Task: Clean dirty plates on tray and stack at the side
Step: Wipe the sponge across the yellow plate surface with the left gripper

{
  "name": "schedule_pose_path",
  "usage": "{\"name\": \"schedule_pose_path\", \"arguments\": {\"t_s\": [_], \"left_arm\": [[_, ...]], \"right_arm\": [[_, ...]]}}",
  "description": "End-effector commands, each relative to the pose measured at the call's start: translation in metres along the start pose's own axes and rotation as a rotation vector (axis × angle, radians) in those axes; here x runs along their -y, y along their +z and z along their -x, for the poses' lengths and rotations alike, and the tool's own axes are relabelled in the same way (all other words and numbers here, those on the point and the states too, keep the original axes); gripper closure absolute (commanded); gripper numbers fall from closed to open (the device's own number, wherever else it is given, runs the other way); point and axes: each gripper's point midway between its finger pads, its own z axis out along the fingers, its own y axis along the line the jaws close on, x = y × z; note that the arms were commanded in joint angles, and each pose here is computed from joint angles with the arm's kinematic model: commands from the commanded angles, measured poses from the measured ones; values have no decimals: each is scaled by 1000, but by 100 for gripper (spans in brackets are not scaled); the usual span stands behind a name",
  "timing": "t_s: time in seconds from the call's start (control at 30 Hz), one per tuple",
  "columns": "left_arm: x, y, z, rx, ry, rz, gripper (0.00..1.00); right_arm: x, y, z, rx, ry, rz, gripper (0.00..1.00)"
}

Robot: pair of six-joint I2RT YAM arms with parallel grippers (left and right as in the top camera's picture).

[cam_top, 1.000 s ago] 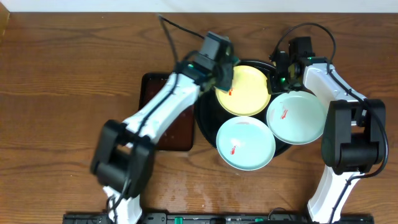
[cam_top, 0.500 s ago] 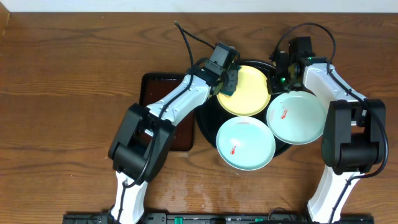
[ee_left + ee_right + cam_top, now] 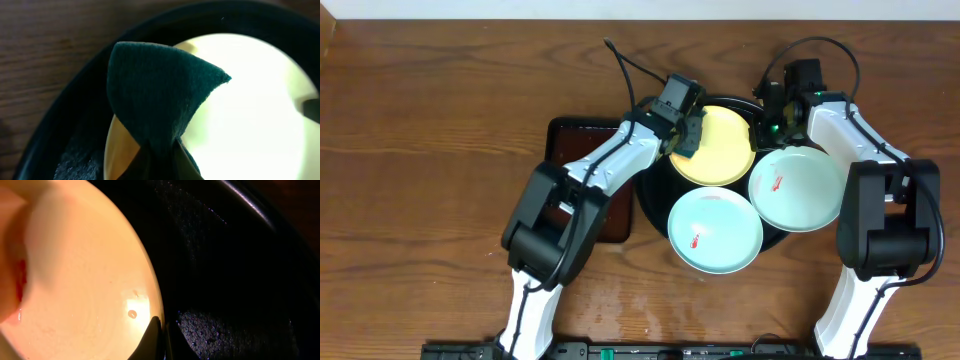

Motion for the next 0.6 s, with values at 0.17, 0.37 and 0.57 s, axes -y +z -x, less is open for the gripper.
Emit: {"name": "schedule_pose_path", "arguments": {"t_s": [0.17, 0.37, 0.57], "left_arm": [[-13, 33, -29, -76, -35, 46, 92], [-14, 37, -35, -93, -37, 49, 92], [-11, 37, -42, -126, -52, 28, 92]], "right_arm": [[-3, 7, -6, -8, -22, 17, 99], [-3, 10, -8, -8, -24, 17, 99], [-10, 15, -9, -14, -40, 22, 99]]}}
